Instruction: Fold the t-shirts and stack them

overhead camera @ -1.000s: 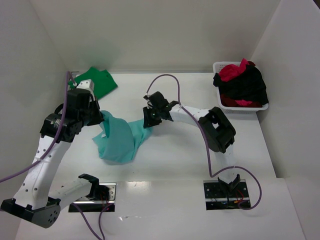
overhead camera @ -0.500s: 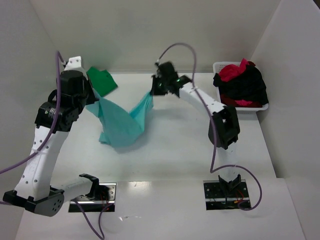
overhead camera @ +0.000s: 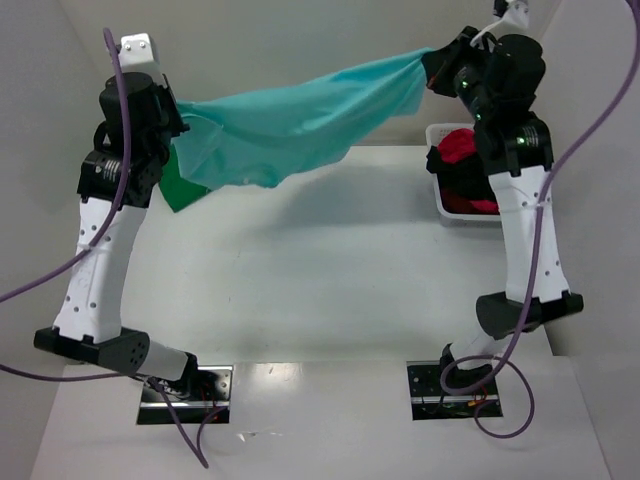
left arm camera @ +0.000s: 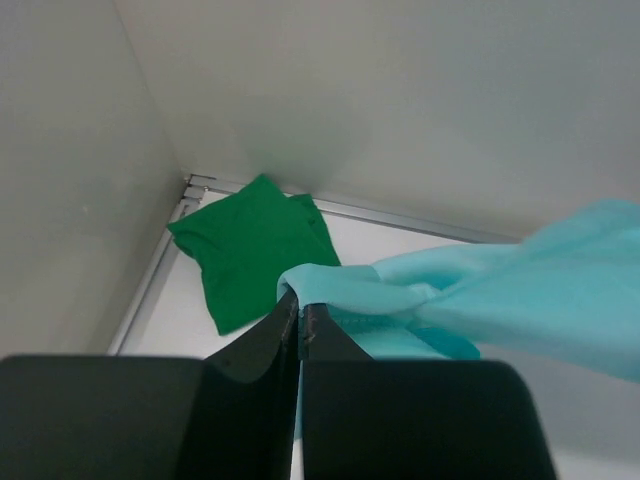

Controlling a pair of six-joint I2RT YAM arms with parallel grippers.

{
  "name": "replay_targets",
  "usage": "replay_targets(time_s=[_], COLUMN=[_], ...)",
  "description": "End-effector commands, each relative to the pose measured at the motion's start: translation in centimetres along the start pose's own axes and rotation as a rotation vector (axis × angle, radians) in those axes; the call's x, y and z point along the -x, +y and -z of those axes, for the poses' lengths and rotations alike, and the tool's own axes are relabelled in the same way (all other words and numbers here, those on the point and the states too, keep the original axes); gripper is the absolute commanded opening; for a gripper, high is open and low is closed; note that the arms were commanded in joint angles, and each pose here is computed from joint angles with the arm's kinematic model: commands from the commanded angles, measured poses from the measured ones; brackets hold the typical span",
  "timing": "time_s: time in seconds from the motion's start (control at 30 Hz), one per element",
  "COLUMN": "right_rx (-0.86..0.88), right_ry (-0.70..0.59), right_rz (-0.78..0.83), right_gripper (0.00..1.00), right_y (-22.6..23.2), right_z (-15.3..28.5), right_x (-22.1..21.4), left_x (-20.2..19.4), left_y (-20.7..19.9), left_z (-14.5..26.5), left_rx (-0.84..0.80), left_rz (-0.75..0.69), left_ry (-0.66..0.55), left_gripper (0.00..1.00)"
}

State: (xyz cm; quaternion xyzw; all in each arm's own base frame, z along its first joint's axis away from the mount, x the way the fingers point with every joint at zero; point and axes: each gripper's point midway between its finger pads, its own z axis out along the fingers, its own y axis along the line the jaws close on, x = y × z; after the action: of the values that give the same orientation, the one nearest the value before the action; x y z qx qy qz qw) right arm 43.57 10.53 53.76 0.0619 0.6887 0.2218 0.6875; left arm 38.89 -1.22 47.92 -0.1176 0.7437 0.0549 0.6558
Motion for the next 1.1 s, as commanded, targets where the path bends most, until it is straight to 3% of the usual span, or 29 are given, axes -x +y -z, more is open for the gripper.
replay_targets(time_s=[0.0, 0.13, 0.37, 0.6, 0.77, 0.93, 1.07], right_rx=[-0.101, -0.123, -0.149, -0.141, -0.001, 0.012, 0.035], right_ry=[-0.008, -0.025, -0.011, 0.107, 0.082, 0.068, 0.078], right_rz=[0.044, 0.059, 0.05, 0.032, -0.047, -0.072, -0.091], right_gripper=[0.0, 0.0, 0.0, 0.0, 0.0, 0.0, 0.0], right_y=[-2.7, -2.9, -3.4, -4.3, -1.1, -0.1, 1.1], right_z=[2.9, 5.5, 9.6, 11.3, 16.2, 21.5, 23.6], right_x=[0.6, 1.0, -0.2, -5.1, -4.9, -4.0, -3.0], left_x=[3.3, 3.9, 4.7, 7.1, 8.5, 9.3, 9.3], left_y=[1.5, 0.4, -0.1, 3.3, 6.1, 8.4, 9.0], left_z=[-1.7, -2.6, -0.1, 7.5, 13.4, 18.4, 18.6], left_rx=[0.046, -0.014, -0.092, -0.072, -0.042, -0.021, 0.011], left_rz=[-0.006, 0.012, 0.014, 0.039, 0.073, 0.154, 0.168], left_ry=[-0.084, -0.075, -0.085, -0.185, -0.268, -0.329, -0.322], left_gripper=[0.0, 0.0, 0.0, 0.0, 0.0, 0.0, 0.0])
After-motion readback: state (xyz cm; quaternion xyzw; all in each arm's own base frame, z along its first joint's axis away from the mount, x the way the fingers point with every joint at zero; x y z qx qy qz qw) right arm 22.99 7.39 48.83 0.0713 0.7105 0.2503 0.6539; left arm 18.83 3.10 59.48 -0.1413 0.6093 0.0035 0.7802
